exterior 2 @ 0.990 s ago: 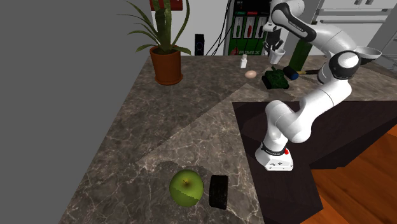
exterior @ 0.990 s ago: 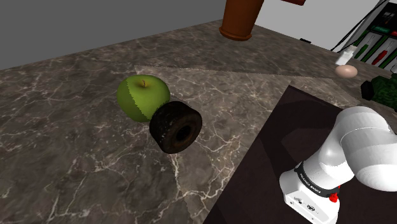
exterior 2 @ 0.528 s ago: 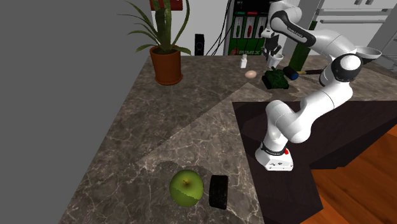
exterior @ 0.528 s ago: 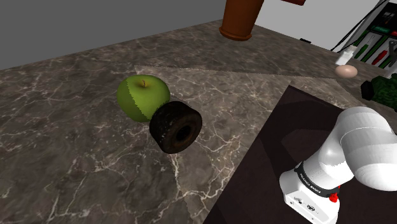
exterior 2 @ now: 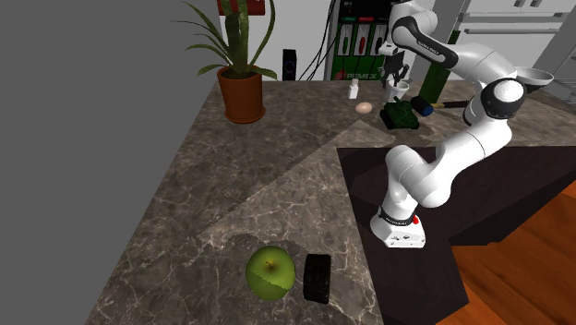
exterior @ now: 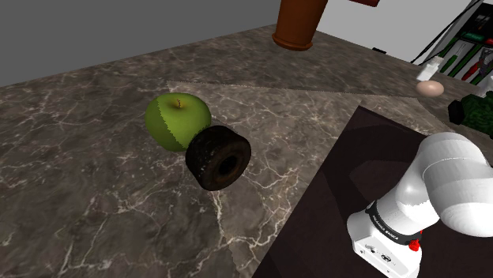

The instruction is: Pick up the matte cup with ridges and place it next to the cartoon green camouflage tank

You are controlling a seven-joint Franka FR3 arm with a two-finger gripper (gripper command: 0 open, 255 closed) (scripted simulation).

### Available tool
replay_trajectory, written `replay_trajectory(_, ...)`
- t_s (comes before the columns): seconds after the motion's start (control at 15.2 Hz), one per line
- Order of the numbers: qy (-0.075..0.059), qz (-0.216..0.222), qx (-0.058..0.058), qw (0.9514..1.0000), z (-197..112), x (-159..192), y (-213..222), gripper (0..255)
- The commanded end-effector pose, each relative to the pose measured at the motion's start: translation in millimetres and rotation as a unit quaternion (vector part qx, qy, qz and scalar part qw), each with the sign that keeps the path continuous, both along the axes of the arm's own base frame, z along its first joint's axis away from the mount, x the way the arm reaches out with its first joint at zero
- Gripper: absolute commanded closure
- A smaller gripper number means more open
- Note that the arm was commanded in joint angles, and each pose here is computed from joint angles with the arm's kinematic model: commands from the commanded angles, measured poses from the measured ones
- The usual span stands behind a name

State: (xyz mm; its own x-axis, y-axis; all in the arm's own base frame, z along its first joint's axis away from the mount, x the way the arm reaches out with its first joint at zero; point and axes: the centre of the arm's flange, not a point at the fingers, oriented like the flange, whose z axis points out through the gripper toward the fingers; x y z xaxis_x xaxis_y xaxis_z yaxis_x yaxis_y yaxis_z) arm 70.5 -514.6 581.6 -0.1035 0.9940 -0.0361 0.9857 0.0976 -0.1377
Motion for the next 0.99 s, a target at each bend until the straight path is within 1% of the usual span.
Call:
replay_trajectory(0.0,0.0,0.0,0.0,1.0,0,0,0,0)
replay_trajectory(0.26,0.0,0.0,0.0,1.0,0,0,0,0)
replay_trajectory(0.53,0.0,0.0,0.0,1.0,50,7,3,0)
replay_trajectory(0.92,0.0,0.0,0.0,1.0,50,7,3,0)
